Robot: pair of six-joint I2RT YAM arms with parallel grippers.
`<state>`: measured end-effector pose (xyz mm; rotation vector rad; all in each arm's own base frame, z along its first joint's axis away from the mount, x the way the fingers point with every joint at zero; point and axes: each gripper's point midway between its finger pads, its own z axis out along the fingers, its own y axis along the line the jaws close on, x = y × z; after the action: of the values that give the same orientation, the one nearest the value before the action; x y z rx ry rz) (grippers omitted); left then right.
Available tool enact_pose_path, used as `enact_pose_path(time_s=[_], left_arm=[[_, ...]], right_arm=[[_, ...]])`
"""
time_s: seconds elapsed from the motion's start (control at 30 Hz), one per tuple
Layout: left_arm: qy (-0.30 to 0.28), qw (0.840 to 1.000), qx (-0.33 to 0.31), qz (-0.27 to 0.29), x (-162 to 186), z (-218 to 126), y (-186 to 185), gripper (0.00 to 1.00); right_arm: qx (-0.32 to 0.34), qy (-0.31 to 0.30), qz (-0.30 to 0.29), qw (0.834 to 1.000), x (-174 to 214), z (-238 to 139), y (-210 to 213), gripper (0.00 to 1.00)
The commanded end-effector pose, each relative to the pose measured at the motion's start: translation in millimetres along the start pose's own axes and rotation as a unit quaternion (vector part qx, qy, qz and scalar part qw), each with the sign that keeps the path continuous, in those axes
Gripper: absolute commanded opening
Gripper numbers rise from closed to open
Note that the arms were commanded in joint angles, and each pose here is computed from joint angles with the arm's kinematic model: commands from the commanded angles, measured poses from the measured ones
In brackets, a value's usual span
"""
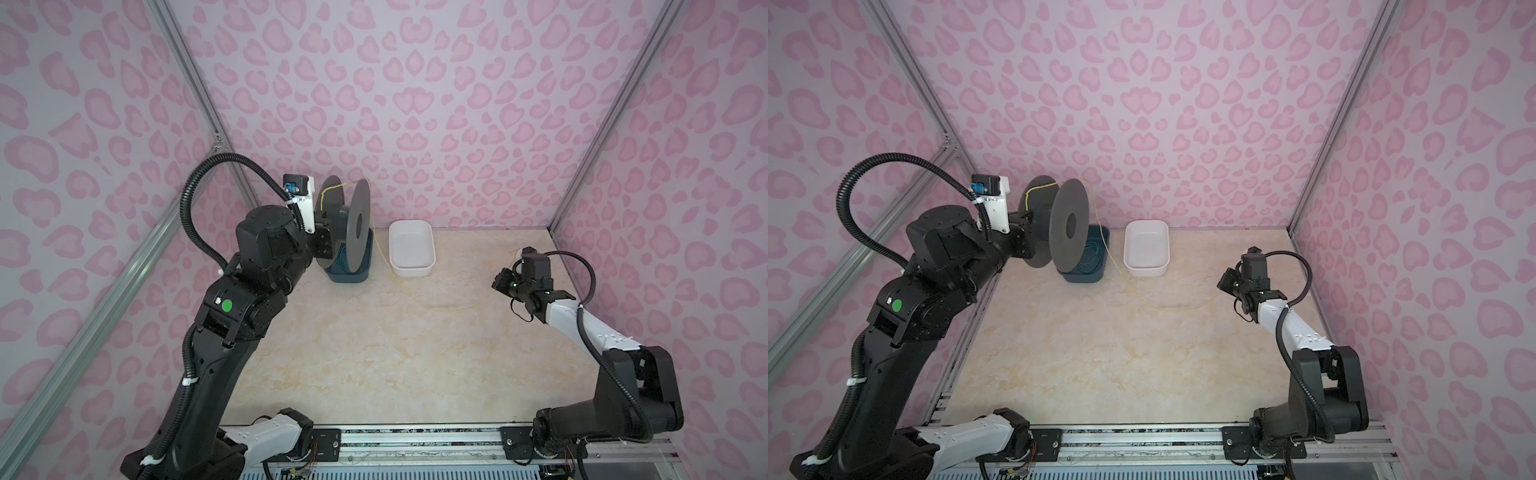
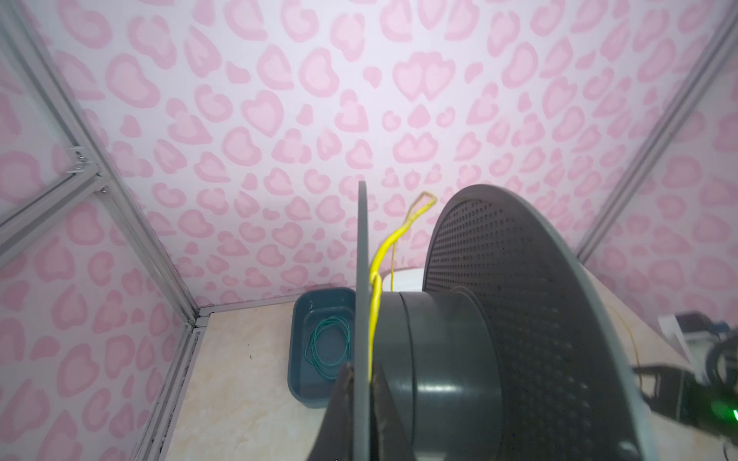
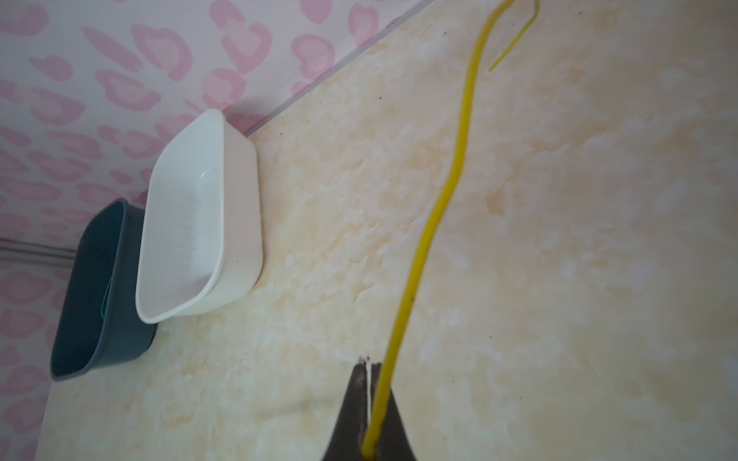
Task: Wrap the cables
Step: 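Lift the wire high with the right gripper while the left raises the spool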
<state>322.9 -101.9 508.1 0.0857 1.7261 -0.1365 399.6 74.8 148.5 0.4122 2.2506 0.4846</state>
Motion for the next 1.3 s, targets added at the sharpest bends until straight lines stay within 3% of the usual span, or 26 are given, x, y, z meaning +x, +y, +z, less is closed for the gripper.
enact_pose_path(time_s=[0.0,0.23,0.4,0.6,0.87,1.1,1.27], left_arm=[[-0.098,0.992,-0.034,-0.076,-54.2,8.3,14.7,0.04],[-0.158,0.973,-0.104,-0.134,-79.9,41.7,44.6,0.03],[-0.173,0.962,-0.171,-0.120,-78.3,71.1,61.0,0.03],[-0.124,0.957,-0.251,-0.072,-37.1,117.5,78.1,0.04],[-0.073,0.954,-0.288,-0.038,11.1,160.7,91.0,0.03],[-0.033,0.953,-0.300,-0.002,47.6,178.3,98.8,0.04],[-0.008,0.952,-0.304,0.023,76.0,179.8,105.0,0.04]], right_arm=[[-0.017,0.022,-0.056,0.998,28.1,-14.9,22.9,0.00],[-0.105,0.059,-0.132,0.984,82.4,-64.5,88.6,0.00],[-0.168,0.063,-0.173,0.968,100.7,-103.5,134.5,0.00],[-0.253,0.017,-0.178,0.951,62.4,-175.5,188.2,0.00],[-0.376,-0.022,-0.188,0.907,27.4,-267.1,263.9,0.00],[-0.421,-0.077,-0.185,0.885,-18.4,-321.7,294.3,0.00],[-0.453,-0.114,-0.138,0.873,-69.7,-347.5,298.5,0.00]])
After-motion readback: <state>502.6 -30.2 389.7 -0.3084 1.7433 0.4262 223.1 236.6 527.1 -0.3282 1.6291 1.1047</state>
